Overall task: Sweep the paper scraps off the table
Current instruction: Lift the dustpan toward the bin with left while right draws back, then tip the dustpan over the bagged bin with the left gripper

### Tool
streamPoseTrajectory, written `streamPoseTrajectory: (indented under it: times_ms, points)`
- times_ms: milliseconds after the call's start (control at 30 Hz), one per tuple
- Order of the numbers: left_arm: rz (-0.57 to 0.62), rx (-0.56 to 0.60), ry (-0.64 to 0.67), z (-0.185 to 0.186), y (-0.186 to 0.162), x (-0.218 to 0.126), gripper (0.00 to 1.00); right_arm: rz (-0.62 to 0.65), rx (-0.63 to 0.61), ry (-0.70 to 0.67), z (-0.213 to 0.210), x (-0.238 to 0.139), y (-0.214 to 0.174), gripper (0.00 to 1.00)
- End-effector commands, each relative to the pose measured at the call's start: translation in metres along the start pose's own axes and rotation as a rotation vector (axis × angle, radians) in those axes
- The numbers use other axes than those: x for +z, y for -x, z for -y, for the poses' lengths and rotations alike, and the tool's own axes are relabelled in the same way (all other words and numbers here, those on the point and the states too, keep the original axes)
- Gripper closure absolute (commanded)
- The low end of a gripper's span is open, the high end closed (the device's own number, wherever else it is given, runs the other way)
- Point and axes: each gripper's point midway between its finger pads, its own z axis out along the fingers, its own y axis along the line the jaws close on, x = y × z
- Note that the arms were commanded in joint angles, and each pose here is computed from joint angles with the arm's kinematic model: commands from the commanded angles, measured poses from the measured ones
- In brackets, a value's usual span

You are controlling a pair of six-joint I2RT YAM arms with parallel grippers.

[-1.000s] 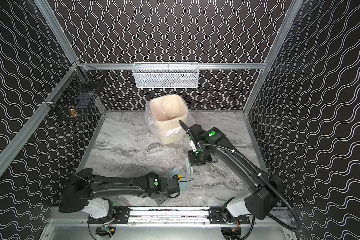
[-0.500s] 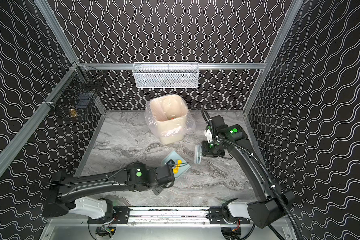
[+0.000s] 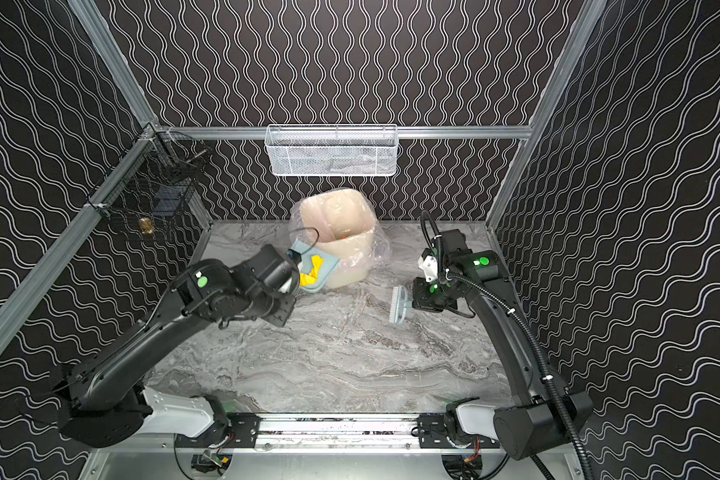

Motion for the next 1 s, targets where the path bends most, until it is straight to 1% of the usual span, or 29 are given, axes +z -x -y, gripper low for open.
streamPoseTrajectory:
  times_ms: [0, 200, 333, 433, 533, 700, 833, 967]
  points:
    - [-0.045, 0.072, -0.047, -0.011, 0.007, -0.002, 1.0, 0.013, -0.014, 0.033, -0.004, -0.002, 0.001, 1.0]
    - [-0.011, 0.03, -0.074, -0.047, 0.051, 0.0, 1.0, 0.007, 0.012, 0.066, -0.005, 0.003, -0.005, 1.0]
    - [-0.039, 0.013, -0.054, -0.07, 0.072, 0.017, 1.0, 0.008, 0.025, 0.081, -0.006, 0.004, -0.005, 1.0]
    - [-0.05, 0.015, -0.039, -0.078, 0.085, 0.03, 1.0, 0.012, 0.034, 0.09, -0.007, 0.005, -0.006, 1.0]
    - [-0.076, 0.042, 0.019, -0.088, 0.095, 0.046, 1.0, 0.014, 0.046, 0.098, -0.007, 0.007, -0.006, 1.0]
    - [-0.056, 0.075, 0.116, -0.105, 0.119, 0.058, 1.0, 0.002, 0.064, 0.112, -0.007, 0.014, -0.01, 1.0]
    - [-0.076, 0.097, 0.175, -0.114, 0.124, 0.07, 1.0, -0.01, 0.074, 0.106, -0.004, 0.018, -0.013, 1.0]
    - [-0.085, 0.128, 0.256, -0.125, 0.128, 0.073, 1.0, -0.016, 0.083, 0.108, -0.004, 0.021, -0.014, 1.0]
